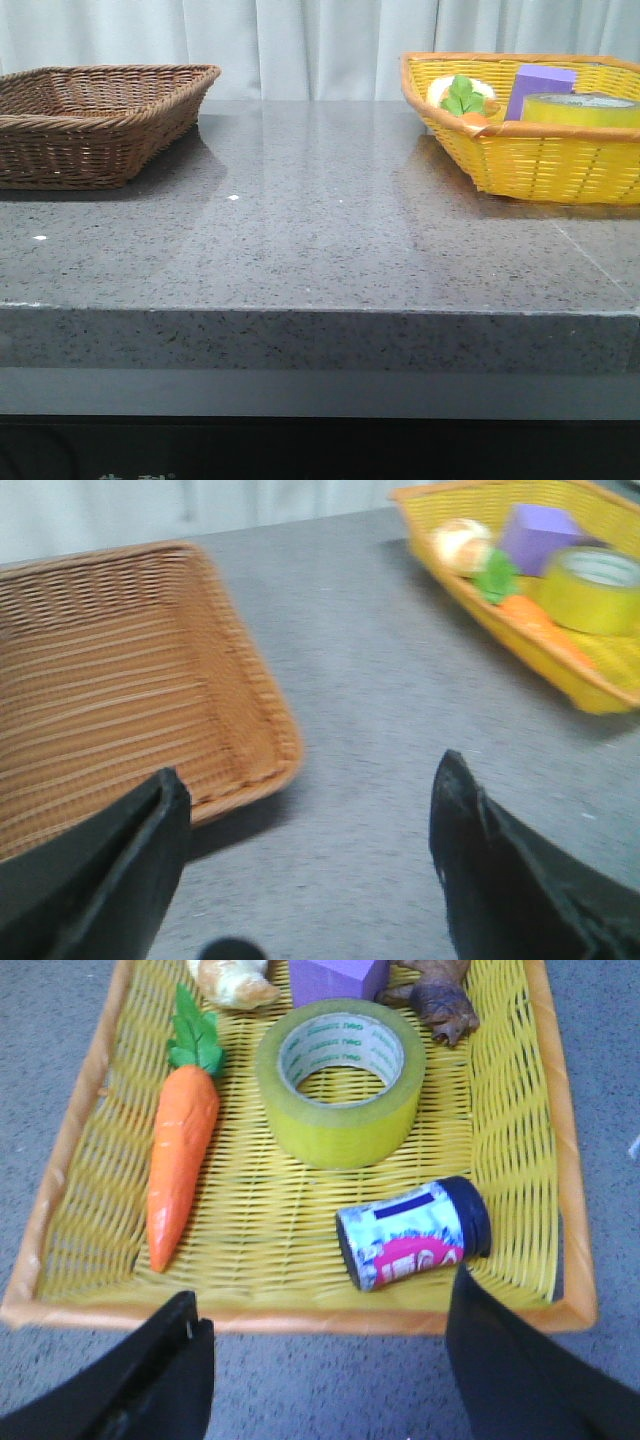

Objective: Transfer tape with both arms
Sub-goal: 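Reach the right gripper into the yellow basket over the yellow tape roll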

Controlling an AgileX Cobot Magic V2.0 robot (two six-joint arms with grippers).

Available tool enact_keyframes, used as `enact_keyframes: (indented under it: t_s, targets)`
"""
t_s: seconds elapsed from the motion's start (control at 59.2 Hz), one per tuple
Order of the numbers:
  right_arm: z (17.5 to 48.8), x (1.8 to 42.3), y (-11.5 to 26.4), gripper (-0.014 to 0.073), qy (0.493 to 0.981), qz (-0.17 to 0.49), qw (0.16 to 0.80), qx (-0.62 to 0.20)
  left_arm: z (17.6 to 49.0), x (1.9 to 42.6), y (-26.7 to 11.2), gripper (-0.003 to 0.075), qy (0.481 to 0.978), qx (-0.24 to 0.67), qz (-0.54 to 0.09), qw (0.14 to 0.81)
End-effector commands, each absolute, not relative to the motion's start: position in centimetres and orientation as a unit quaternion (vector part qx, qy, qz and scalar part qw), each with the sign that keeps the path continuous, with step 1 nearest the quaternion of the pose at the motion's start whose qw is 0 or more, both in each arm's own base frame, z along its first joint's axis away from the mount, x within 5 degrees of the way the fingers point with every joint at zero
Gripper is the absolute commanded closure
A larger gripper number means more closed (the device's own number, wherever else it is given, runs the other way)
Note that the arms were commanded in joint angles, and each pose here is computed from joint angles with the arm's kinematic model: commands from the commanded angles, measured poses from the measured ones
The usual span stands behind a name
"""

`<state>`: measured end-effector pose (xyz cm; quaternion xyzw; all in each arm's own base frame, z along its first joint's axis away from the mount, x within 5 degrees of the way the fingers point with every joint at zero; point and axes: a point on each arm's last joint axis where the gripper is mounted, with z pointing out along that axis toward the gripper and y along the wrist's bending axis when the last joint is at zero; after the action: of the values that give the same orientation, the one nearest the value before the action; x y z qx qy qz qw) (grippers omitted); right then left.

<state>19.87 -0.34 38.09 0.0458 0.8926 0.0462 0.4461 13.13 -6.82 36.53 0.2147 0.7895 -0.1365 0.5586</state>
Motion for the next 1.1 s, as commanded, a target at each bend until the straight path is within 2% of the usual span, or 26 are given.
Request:
enact_keyframes:
  t_s: [0.0,0.304,0.506,0.608,0.743,1.08]
  targets:
    - [40.3,22.0,-1.0,0.0088,0.88,0.04,0.471,0.055,38.1,12.7,-7.9,0.0229,0.75,0.234,-0.168,0.596]
    - [40.7,29.7,-2.4,0.0088,0.903,0.037,0.422,0.068,38.2,11.4,-9.8,0.023,0.727,0.29,-0.214,0.584]
    - [39.0,34.9,-3.1,0.0088,0.925,0.027,0.373,0.058,38.2,11.3,-9.8,0.023,0.727,0.291,-0.215,0.584]
    - [37.7,37.3,-3.4,0.0123,0.934,0.022,0.351,0.056,38.2,11.3,-9.8,0.0229,0.727,0.291,-0.215,0.584]
    - [36.3,39.9,-4.0,0.0181,0.939,0.014,0.338,0.055,38.2,11.3,-9.8,0.023,0.727,0.291,-0.215,0.584]
    - [34.0,43.8,-4.4,0.0181,0.942,0.014,0.331,0.056,38.2,11.3,-9.8,0.023,0.727,0.291,-0.215,0.584]
